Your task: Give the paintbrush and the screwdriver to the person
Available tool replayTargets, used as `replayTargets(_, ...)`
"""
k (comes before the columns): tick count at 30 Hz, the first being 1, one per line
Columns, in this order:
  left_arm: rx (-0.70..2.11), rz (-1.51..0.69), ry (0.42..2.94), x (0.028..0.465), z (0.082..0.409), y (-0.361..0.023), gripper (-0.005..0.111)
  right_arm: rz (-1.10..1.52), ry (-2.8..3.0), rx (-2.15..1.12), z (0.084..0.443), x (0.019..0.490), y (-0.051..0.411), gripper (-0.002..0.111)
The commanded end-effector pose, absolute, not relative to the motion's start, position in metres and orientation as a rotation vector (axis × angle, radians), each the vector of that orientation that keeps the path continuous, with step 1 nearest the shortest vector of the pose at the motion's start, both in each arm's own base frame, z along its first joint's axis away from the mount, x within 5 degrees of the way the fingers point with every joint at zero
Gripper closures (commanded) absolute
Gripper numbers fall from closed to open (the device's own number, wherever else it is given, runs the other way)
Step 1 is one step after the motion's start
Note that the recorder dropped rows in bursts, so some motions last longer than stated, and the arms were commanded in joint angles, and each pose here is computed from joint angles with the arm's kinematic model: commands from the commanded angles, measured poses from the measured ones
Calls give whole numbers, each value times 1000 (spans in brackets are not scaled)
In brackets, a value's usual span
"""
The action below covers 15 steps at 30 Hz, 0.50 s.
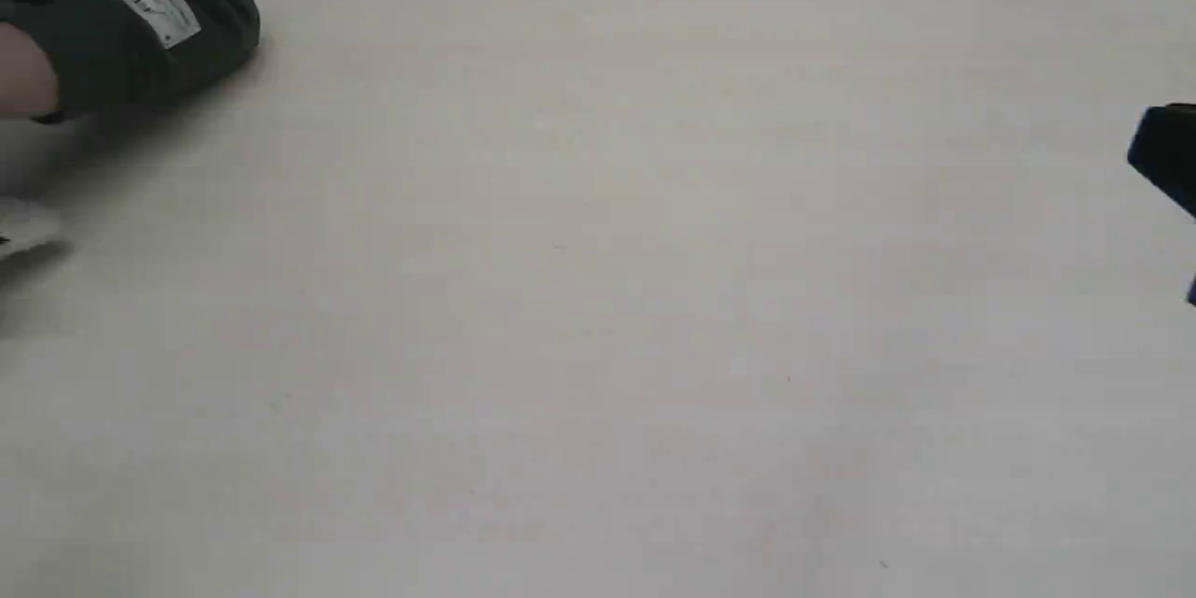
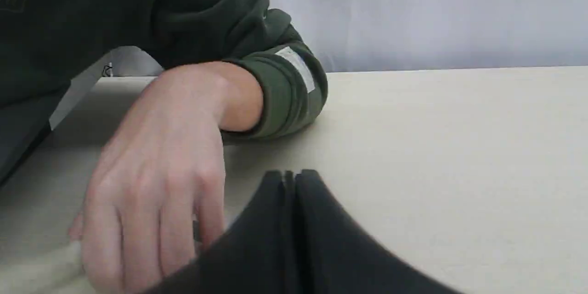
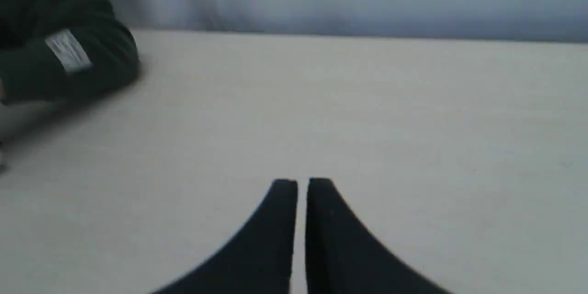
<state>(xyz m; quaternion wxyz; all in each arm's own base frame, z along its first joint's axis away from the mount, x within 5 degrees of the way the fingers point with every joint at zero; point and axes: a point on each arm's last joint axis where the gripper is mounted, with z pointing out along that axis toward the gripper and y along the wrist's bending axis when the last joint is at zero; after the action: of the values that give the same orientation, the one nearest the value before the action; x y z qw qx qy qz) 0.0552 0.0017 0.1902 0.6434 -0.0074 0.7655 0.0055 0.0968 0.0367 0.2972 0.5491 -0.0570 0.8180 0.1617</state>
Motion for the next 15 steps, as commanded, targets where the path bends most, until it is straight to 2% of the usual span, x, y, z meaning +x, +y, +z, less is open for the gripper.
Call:
replayTargets(1, -15, 5, 1732, 55, 191, 1, 107, 449, 1812, -108, 292, 78, 31, 104)
replayTargets(10, -15, 5, 1732, 55, 191, 1, 107, 564, 1619, -61, 281, 48, 21, 104)
replayTargets(15, -15, 5, 1732, 55, 191, 1, 107, 583, 1577, -51, 260, 44, 19, 104)
